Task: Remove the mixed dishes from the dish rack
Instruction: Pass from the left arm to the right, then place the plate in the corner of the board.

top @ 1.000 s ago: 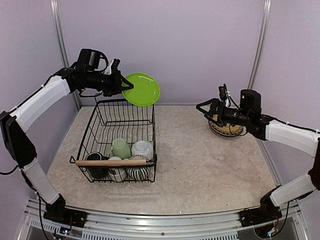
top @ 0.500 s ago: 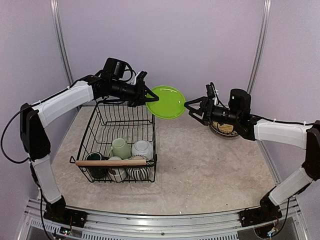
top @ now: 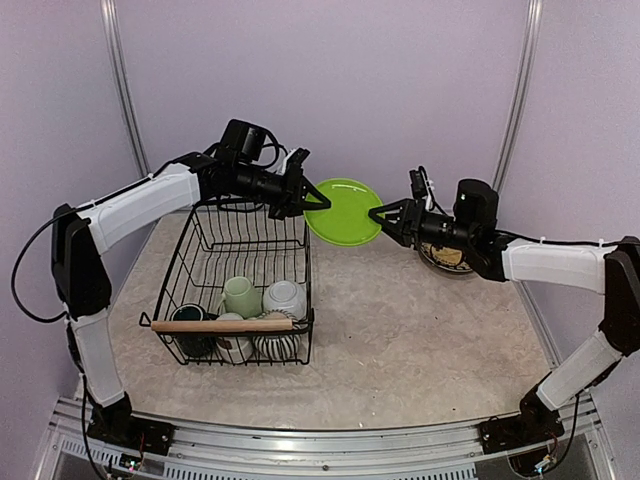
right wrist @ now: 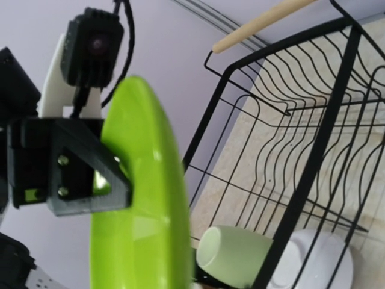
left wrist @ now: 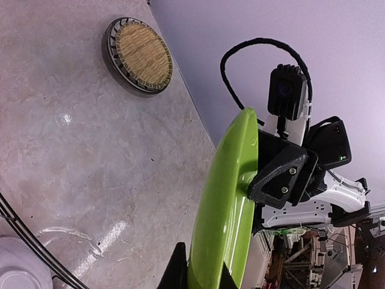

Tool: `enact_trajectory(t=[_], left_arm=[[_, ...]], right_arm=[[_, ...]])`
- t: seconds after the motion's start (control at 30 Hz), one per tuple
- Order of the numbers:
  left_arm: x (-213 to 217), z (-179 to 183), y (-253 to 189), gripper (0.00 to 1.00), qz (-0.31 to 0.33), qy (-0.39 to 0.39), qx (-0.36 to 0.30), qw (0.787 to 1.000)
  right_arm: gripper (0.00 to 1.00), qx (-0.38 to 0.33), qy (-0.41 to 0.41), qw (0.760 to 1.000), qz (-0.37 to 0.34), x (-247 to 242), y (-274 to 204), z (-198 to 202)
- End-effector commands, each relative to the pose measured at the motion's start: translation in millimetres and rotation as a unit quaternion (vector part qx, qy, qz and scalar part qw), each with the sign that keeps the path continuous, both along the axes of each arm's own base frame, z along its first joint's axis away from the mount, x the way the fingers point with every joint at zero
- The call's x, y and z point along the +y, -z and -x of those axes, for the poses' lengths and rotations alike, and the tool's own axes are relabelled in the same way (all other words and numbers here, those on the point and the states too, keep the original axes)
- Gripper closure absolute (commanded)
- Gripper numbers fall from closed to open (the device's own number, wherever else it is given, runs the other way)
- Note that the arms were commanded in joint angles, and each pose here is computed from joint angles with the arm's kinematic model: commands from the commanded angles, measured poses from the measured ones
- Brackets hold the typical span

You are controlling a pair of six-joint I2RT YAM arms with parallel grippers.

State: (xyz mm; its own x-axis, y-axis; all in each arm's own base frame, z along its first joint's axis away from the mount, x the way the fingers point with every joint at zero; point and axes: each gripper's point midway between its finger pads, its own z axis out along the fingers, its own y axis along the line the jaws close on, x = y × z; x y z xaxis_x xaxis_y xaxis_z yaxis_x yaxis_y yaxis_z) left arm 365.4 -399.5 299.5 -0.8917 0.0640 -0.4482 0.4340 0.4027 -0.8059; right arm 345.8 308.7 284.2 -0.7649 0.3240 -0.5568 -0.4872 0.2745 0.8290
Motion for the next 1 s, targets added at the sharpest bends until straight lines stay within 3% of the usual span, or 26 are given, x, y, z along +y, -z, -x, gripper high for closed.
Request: enact_trajectory(t=[0.0, 0.17, 0.27, 0.37, 0.5, 0.63, 0.8, 0.97], left_arm=[[-10.4, 5.3, -11.5, 1.00, 0.022, 0.032, -0.011, 0.999], [-14.2, 6.8, -5.6, 1.00, 0.014, 0.044, -0.006, 0.999], [-11.7, 4.0, 1.9, 0.92, -0.002, 0.036, -0.010, 0.999], [-7.8, 0.0, 6.3, 0.82, -0.016, 0.023, -0.020, 0.999], [-5.1, 0.6, 1.6, 0.50, -0.008, 0.033, -0.023, 0.999], [7.3, -3.0, -7.1, 0.29, -0.001, 0.018, -0.038, 0.999], [34.5, -9.0, -16.2, 0.14, -0.008, -0.015, -0.055, 0.998], [62.7, -16.2, -23.5, 0.06, -0.021, -0.054, -0.067, 0.996]], right_arm=[[0.73, 0.011, -0.004, 1.000, -0.011, 5.9, 3.9, -3.5], [0.85, 0.020, -0.001, 1.000, -0.022, 4.2, 10.0, -3.1], [1.00, 0.025, 0.003, 1.000, -0.017, 1.8, 16.1, -5.7], [1.00, 0.025, 0.015, 0.999, -0.018, -5.8, 17.0, -7.0], [1.00, 0.017, 0.028, 0.999, -0.023, -16.2, 11.7, -4.0], [1.00, 0.009, 0.030, 0.999, -0.026, -27.2, 4.2, -1.6], [1.00, 0.007, 0.078, 0.997, -0.019, -69.0, 5.0, -7.5], [1.00, 0.019, 0.167, 0.986, -0.004, -141.1, 10.2, -19.9]])
